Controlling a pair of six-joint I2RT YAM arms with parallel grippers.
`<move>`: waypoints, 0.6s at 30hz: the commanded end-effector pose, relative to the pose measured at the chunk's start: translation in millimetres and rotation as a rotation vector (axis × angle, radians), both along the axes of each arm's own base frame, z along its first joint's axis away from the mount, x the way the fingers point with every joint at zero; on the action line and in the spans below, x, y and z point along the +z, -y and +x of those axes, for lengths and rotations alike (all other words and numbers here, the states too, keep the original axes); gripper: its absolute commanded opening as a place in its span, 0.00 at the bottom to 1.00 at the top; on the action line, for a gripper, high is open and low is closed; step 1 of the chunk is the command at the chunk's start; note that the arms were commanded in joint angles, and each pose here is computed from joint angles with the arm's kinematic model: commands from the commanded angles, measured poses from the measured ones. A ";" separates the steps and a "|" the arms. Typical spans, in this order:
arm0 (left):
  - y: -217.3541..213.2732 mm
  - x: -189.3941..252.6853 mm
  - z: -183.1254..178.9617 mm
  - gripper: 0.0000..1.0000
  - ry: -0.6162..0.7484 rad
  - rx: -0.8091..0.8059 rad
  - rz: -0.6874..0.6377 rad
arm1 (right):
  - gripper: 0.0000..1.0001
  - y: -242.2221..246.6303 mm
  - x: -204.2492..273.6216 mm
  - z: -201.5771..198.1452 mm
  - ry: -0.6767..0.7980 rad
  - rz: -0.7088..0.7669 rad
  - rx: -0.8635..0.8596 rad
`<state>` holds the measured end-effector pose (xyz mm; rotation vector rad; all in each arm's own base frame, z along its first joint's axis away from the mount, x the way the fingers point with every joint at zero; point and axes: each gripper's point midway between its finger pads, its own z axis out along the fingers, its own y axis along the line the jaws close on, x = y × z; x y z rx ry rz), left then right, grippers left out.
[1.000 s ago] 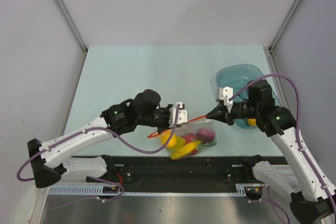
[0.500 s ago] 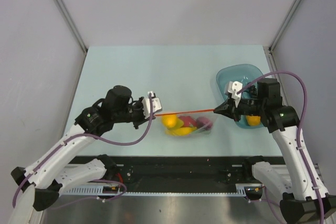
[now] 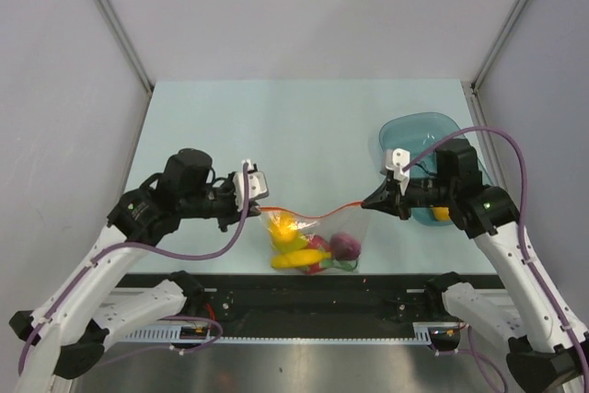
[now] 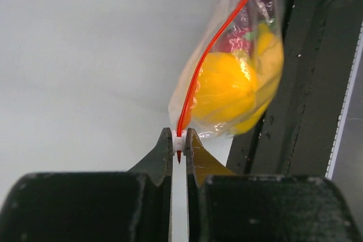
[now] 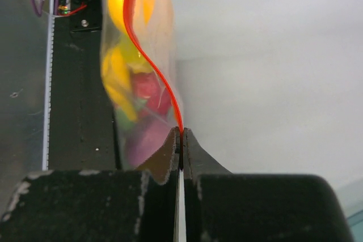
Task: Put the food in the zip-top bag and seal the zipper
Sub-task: Place the zipper food storage bag at the center of the board.
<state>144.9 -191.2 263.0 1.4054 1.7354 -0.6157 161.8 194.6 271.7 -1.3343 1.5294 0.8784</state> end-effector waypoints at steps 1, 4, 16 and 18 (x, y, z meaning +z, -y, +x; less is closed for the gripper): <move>-8.9 -13.7 36.1 0.01 0.042 0.125 0.050 | 0.00 -11.1 -5.3 53.3 0.006 -0.002 -0.109; -19.1 -35.4 83.3 0.04 0.024 0.275 0.078 | 0.00 -10.4 -17.6 99.1 0.039 -0.004 -0.189; 1.4 -83.3 181.9 0.25 -0.148 0.405 -0.025 | 0.00 -36.3 -110.0 203.8 -0.147 -0.034 -0.311; 6.4 -91.5 195.1 0.36 -0.160 0.424 -0.039 | 0.00 -34.9 -126.5 217.6 -0.210 -0.052 -0.370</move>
